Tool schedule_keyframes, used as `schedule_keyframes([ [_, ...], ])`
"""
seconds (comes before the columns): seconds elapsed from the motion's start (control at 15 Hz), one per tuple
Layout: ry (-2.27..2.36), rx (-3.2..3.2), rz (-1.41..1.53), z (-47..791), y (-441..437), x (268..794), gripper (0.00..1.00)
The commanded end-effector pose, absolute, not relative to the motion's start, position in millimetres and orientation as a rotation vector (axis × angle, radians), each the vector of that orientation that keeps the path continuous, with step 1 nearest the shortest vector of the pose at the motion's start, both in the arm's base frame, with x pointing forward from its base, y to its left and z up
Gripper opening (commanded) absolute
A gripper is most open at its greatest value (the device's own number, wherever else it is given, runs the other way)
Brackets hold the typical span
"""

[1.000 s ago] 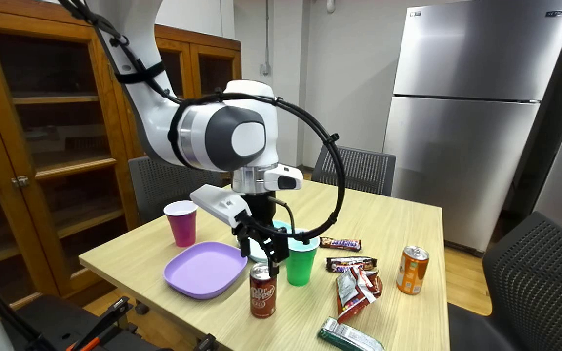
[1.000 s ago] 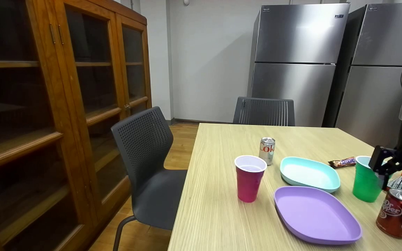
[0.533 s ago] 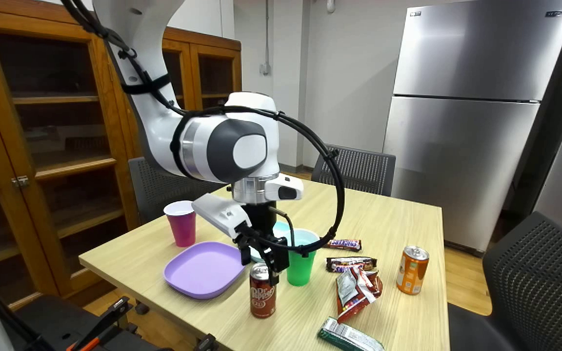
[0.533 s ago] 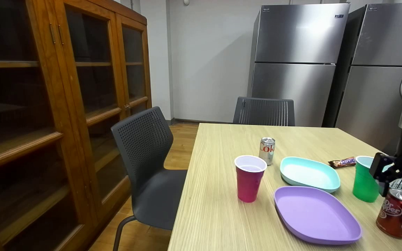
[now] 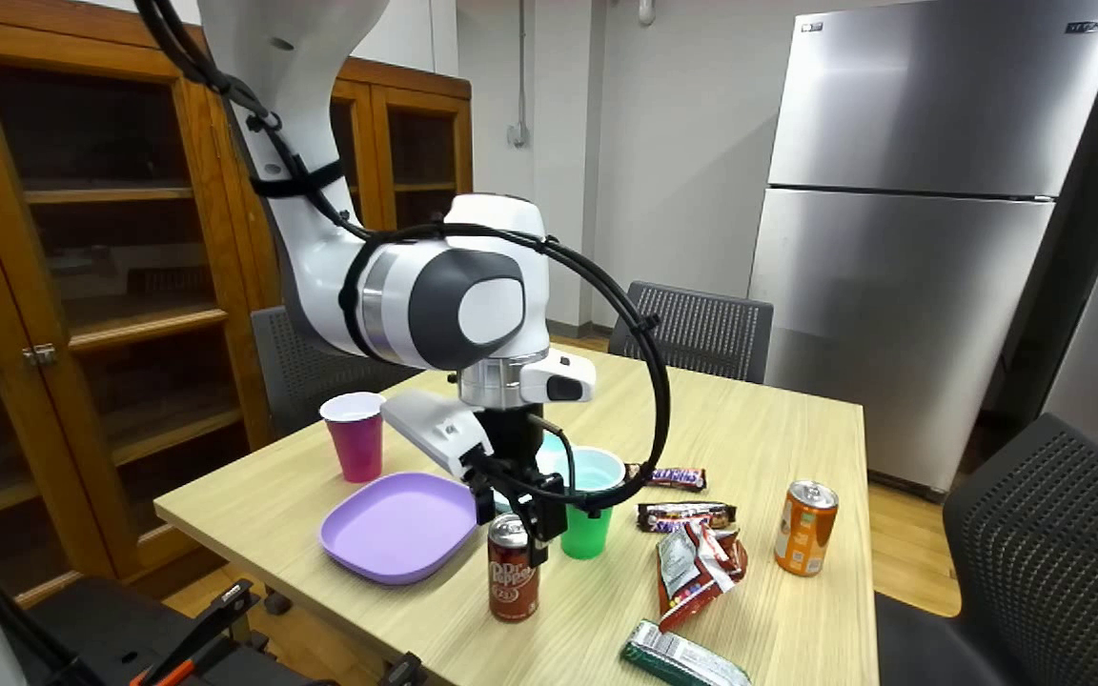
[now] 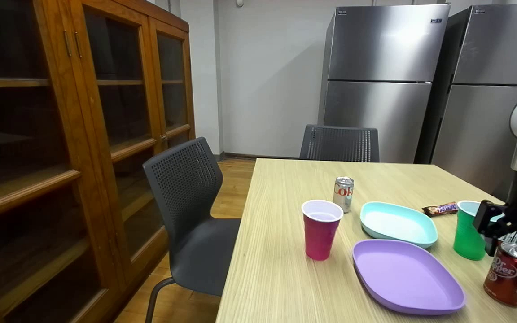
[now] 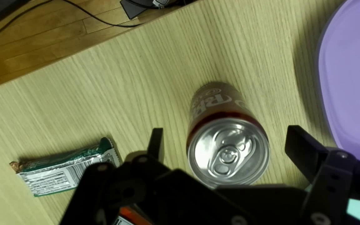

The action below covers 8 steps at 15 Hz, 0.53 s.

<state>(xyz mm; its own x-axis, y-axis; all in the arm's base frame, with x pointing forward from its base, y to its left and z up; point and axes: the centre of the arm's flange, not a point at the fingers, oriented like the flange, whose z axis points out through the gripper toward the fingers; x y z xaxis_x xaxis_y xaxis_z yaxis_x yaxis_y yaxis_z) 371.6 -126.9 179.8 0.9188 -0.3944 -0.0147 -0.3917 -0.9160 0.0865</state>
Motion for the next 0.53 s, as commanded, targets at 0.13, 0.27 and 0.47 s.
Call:
schedule_keyframes([
  [0.13,-0.655,2.99,-0.029,174.3,-126.4,377.8,0.74],
  [0.27,-0.655,2.989,-0.031,173.4,-125.8,377.4,0.58],
  [0.47,-0.652,2.988,-0.03,172.8,-125.2,377.9,0.38],
])
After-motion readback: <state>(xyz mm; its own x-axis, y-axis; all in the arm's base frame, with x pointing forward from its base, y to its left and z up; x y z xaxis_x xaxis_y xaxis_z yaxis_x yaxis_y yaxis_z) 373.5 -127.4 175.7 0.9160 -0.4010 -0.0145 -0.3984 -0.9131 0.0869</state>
